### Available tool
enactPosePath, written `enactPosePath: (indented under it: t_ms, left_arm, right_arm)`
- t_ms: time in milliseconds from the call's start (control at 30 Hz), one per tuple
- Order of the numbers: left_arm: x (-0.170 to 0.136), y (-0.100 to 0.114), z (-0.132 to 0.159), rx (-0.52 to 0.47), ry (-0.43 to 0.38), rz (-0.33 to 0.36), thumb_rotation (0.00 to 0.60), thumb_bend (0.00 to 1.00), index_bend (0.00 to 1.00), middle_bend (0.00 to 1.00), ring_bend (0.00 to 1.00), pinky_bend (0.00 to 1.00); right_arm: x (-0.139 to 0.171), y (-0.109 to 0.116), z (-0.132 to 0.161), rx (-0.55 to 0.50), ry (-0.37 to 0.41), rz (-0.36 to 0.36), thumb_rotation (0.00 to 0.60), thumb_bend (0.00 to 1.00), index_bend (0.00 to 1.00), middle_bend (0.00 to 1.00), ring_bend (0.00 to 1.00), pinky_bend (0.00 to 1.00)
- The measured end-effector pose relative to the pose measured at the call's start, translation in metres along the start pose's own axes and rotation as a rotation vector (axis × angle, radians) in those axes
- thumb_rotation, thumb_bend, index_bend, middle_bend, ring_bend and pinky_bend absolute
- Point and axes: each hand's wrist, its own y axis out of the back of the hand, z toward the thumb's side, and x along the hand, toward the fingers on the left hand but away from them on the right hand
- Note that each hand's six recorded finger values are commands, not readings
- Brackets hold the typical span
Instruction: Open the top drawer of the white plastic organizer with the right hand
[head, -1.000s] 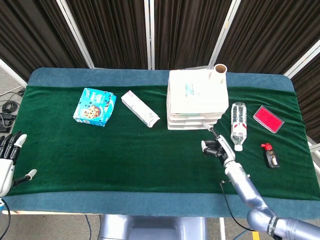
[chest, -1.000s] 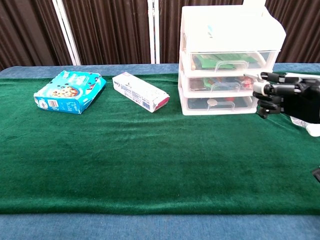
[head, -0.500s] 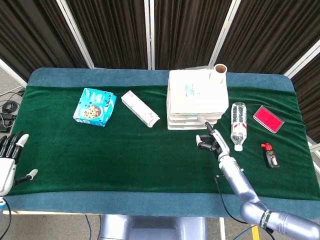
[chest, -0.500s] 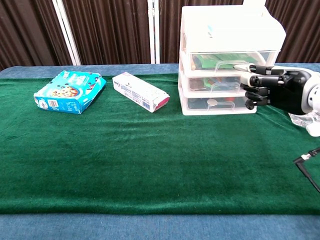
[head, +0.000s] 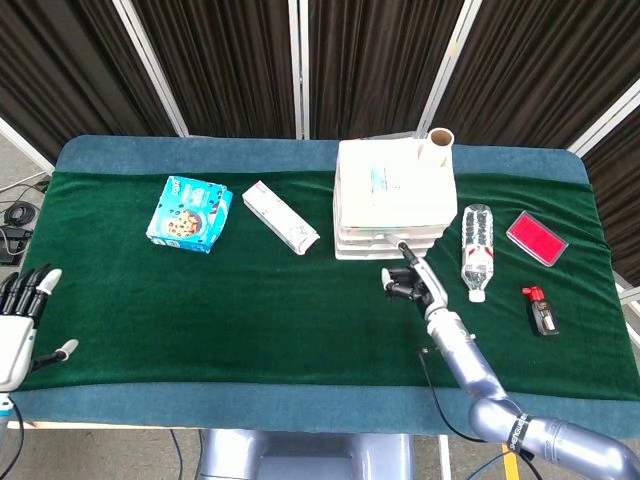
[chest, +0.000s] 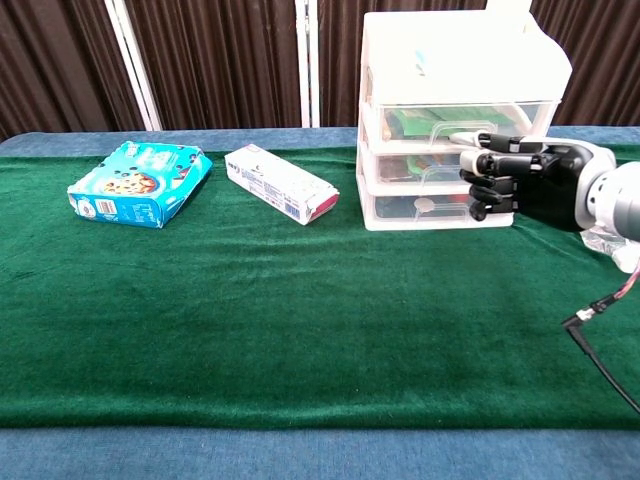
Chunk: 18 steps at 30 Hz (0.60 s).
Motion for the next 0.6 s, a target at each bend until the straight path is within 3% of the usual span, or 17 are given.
enactPosePath:
  t_ms: [400, 600]
  left_arm:
    - [0.000, -0.001, 0.000, 0.005, -0.001, -0.009, 0.600, 0.07, 0.00, 0.00, 0.00, 0.00]
    - [0.000, 0.000, -0.001, 0.004, 0.000, -0.009, 0.600, 0.07, 0.00, 0.00, 0.00, 0.00]
  right_arm:
    - [-0.005, -0.007, 0.001, -0.010, 0.006, 0.013, 0.600, 0.51, 0.15, 0.83, 0.83, 0.70]
    - [-0.004, -0.012, -0.001, -0.027, -0.003, 0.030, 0.600, 0.52, 0.26, 0.83, 0.83, 0.70]
